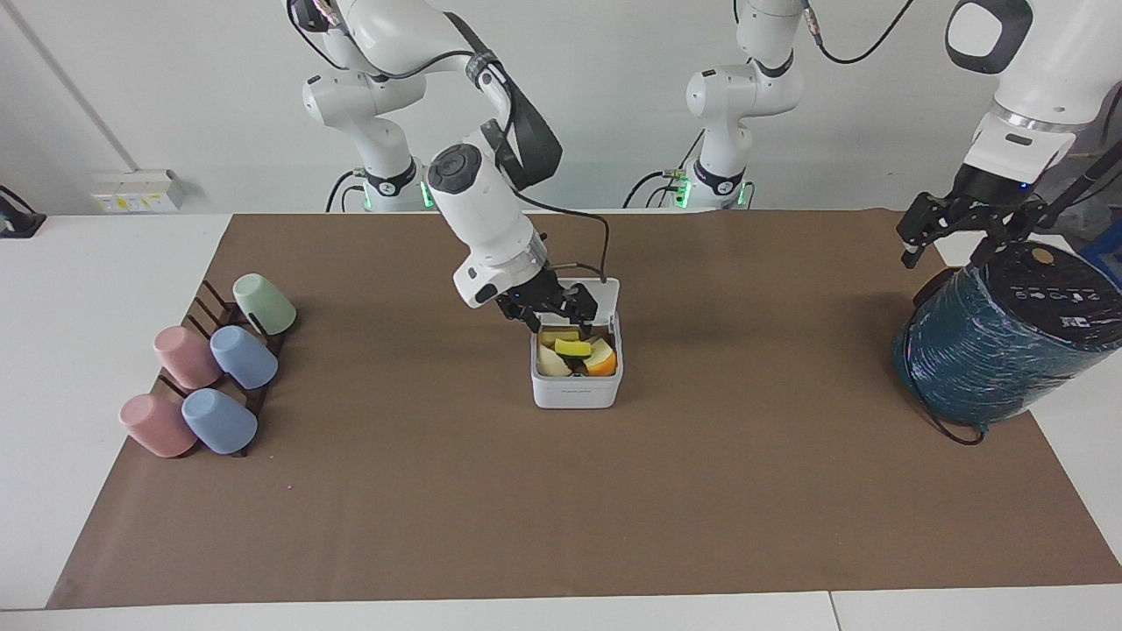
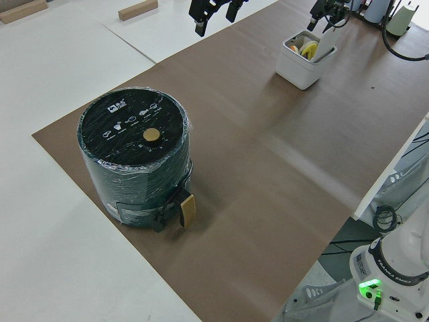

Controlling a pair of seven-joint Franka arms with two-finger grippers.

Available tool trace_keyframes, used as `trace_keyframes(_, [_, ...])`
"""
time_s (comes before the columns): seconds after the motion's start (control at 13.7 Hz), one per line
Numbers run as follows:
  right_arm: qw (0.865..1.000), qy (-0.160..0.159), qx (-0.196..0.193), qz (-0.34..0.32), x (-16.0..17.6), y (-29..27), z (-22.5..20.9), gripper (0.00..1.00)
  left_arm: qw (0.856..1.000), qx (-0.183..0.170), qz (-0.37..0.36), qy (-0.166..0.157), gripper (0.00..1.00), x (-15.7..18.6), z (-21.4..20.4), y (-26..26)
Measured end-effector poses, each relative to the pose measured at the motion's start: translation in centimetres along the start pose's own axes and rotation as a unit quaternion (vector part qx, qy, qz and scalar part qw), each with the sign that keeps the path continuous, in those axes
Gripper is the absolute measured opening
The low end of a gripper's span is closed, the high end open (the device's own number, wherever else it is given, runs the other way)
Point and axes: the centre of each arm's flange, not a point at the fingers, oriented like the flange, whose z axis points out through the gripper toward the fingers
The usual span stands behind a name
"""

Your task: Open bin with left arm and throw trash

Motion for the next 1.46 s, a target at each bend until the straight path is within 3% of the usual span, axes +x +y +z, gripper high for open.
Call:
trace_keyframes(0.15, [0.996, 0.07, -0.05, -0.033, 3.4, 3.4, -4.7, 1.0, 1.0, -0.002, 0.0, -0.012, 1.0, -0.3, 0.5, 0.1])
trace_keyframes(0.37, [0.987, 0.097, -0.107, -0.064, 6.5, 9.4, -11.8, 1.0, 1.0, -0.003, 0.0, -0.017, 1.0, -0.4, 0.8, 0.1])
trace_keyframes(0.8, [0.984, 0.08, -0.147, -0.061, 6.1, 15.3, -23.0, 1.0, 0.999, -0.005, -0.011, -0.033, 1.0, -1.8, 1.6, -0.1])
trace_keyframes(1.1, [0.981, 0.047, -0.171, -0.076, 6.7, 18.3, -26.6, 1.0, 0.999, -0.005, -0.011, -0.033, 1.0, -1.8, 1.5, 0.0])
trace_keyframes(1.24, [0.979, 0.013, -0.181, -0.09, 6.6, 19.9, -28.3, 1.0, 0.999, -0.004, -0.01, -0.032, 1.0, -1.8, 1.5, 0.1])
trace_keyframes(1.46, [0.979, -0.006, -0.182, -0.097, 6.5, 19.8, -27.9, 1.0, 0.999, -0.005, -0.005, -0.031, 1.0, -1.7, 1.5, 0.6])
